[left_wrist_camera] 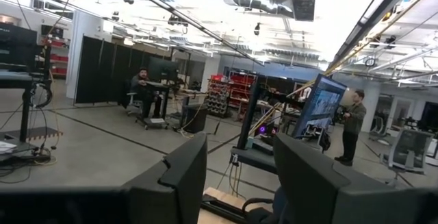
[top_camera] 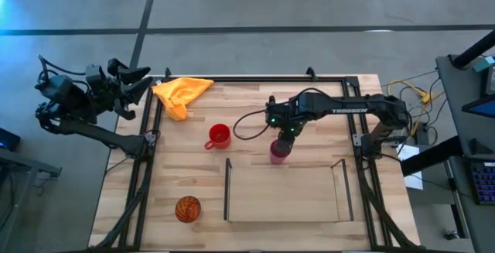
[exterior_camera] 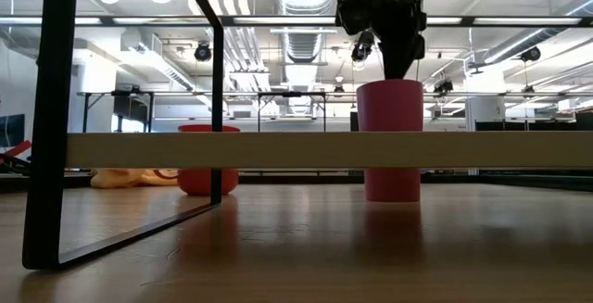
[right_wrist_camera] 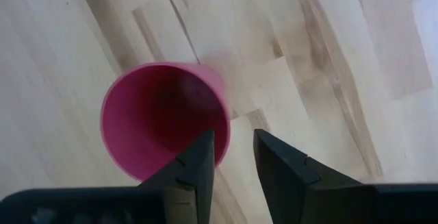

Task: Stack small to large cups/mugs on shelf
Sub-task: Put the pink cup on the shelf

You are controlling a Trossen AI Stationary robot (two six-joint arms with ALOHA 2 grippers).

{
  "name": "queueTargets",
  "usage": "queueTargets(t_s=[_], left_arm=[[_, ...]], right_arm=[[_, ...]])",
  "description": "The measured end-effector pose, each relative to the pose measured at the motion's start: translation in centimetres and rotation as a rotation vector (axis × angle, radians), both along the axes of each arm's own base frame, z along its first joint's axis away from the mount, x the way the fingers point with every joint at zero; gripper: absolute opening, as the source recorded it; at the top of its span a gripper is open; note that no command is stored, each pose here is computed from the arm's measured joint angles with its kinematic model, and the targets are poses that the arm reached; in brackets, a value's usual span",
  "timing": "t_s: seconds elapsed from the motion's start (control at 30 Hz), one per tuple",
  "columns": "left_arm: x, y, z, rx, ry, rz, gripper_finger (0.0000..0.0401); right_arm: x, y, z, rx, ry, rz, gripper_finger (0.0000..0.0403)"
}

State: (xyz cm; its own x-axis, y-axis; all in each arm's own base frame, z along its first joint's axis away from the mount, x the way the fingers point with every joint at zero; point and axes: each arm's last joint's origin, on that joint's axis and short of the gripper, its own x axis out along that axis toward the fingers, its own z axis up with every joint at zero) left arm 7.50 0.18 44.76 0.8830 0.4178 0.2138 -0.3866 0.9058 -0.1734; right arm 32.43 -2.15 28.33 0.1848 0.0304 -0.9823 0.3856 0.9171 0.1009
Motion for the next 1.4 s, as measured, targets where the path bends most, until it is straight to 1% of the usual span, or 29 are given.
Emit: queueTargets(t_s=[0.27,0.47,0.77,0.97,1.1,1.2,1.4], left_arm=[[0.0,0.0,0.0,0.001,0.003,0.0,0.0156],[0.0,0.0,0.0,0.001,0.003,0.0,0.0156],[0.0,0.0,0.0,0.001,0.004,0.0,0.0156],[0.0,0.0,0.0,0.001,0.004,0.0,0.0156],[0.1,0.0,0.0,0.001,0.005,0.0,0.0156],[0.1,0.0,0.0,0.001,0.005,0.0,0.0156],[0.1,0.0,-0.1,0.002,0.007,0.0,0.0156]], right_arm=[[0.2,0.0,-0.3,0.0,0.01,0.0,0.0104],[0.1,0.1,-0.8,0.002,0.025,-0.006,0.0102],[-0.3,0.1,-2.2,0.005,0.069,-0.01,0.0103],[-0.4,0.1,-2.5,0.01,0.074,-0.022,0.0089],[-0.4,0.2,-2.5,0.021,0.079,-0.021,0.0055],[-1.0,0.4,-2.5,0.025,0.135,-0.015,0.0018],[-3.7,1.7,-1.8,0.034,0.362,0.021,0.001]])
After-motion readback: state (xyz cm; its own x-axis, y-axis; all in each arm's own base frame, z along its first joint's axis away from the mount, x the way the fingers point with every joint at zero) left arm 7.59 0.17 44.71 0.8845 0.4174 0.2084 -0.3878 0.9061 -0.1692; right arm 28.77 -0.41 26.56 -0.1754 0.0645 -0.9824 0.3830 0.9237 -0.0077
